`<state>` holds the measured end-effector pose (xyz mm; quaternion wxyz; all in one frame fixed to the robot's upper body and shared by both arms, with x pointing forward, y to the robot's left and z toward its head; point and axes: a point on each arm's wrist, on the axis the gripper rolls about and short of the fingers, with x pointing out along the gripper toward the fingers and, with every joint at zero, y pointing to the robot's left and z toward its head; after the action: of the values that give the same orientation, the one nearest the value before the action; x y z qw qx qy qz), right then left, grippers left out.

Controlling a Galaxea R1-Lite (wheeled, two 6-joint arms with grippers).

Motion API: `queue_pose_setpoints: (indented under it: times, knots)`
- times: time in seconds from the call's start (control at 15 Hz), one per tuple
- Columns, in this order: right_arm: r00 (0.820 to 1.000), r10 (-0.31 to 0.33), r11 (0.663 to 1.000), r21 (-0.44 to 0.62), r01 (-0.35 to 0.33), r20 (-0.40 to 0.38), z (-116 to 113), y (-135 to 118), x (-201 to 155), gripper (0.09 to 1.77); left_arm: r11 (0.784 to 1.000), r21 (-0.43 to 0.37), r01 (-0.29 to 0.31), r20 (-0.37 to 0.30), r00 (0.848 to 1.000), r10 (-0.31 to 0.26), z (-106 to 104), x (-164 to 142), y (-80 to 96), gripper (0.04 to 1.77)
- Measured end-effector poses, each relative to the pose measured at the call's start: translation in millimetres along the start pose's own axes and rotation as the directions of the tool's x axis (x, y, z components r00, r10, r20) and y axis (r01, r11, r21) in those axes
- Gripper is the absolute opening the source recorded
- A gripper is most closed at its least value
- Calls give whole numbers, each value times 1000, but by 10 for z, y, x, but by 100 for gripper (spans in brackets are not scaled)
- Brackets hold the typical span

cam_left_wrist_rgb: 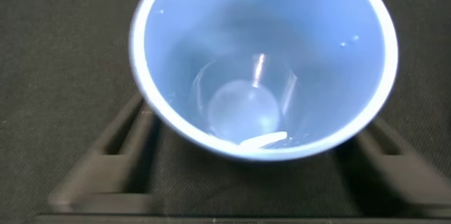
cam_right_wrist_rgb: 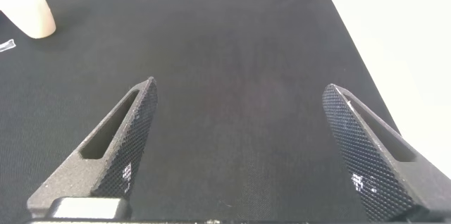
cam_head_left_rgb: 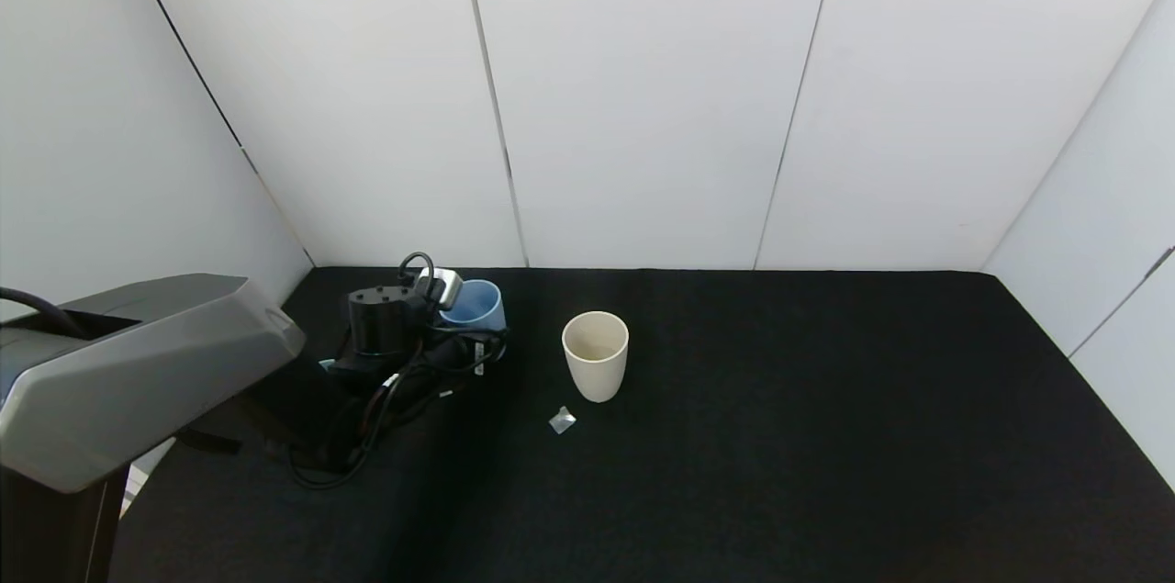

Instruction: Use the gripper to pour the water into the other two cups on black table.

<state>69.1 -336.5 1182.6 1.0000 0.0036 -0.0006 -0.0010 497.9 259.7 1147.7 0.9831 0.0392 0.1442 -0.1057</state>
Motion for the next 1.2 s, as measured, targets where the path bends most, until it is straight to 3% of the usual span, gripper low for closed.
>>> queue_pose_setpoints:
  times: [0.07,0.2,0.73,1.2]
  knots:
    - [1000,0,1000,0,0,0,0,0,0,171,1000,0,0,-1,1000,0,-6,7,0,127]
    - [1000,0,1000,0,0,0,0,0,0,171,1000,-1,0,-1,1000,0,-11,13,1,121]
    - [1000,0,1000,1,0,0,0,0,0,171,1000,-2,-2,2,1000,2,36,-16,4,119]
    - [1000,1,1000,0,-1,0,0,0,0,171,1000,3,0,10,1000,0,333,-160,5,119]
